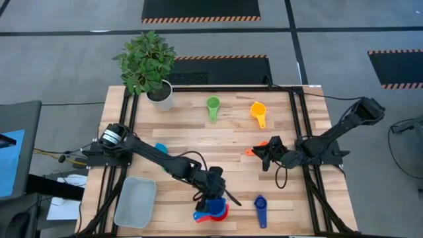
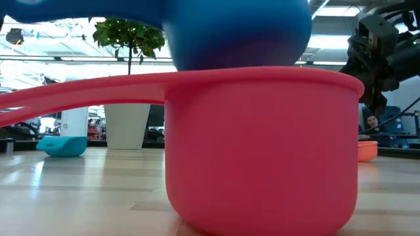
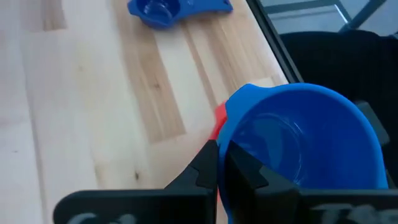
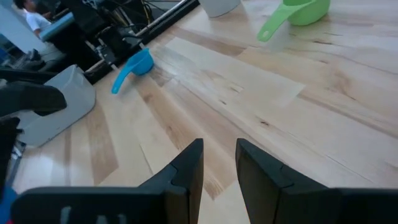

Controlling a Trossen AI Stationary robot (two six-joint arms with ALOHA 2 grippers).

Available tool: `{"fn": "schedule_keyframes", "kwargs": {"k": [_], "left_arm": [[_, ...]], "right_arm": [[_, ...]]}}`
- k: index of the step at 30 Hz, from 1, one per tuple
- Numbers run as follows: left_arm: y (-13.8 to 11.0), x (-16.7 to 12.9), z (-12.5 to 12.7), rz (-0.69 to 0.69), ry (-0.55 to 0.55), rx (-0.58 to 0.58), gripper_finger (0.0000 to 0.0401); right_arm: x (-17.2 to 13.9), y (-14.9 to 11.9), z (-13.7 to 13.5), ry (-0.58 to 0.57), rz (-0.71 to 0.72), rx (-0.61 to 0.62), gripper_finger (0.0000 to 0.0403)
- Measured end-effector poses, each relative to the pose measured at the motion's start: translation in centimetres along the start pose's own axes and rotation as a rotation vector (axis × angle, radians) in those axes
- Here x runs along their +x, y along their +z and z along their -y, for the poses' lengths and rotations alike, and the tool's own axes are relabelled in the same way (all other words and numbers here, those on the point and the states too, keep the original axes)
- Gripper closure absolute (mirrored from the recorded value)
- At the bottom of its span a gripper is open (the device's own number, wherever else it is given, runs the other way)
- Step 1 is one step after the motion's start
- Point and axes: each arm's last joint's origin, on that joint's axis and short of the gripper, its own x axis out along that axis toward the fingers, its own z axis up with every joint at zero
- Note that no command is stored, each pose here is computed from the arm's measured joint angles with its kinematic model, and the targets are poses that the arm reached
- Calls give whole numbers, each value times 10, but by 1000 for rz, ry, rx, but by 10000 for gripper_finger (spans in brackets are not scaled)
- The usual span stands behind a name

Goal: Nest measuring cups in basket
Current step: Stack the blue measuring cup on the red measuring cup, then adjust the stacked measuring cups

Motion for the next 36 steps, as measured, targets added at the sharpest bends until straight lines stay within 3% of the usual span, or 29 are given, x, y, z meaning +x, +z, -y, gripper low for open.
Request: {"fn": "schedule_keyframes", "kwargs": {"k": [4, 10, 18, 24, 36], "left_arm": [[-1, 0, 1, -8, -8, 15, 386], [-1, 3, 3, -13, -98, 29, 319], [-5, 10, -4, -35, -96, 26, 252], [-5, 9, -10, -34, 22, 21, 248], [-18, 34, -11, -81, -58, -10, 250]], "right_arm": [[3, -3, -1, -3, -3, -3, 284], [4, -4, -2, 0, -2, 0, 284], [3, -4, -3, 17, 1, 13, 284], [3, -4, -3, 17, 0, 20, 284], [3, -5, -3, 11, -4, 12, 284]]}}
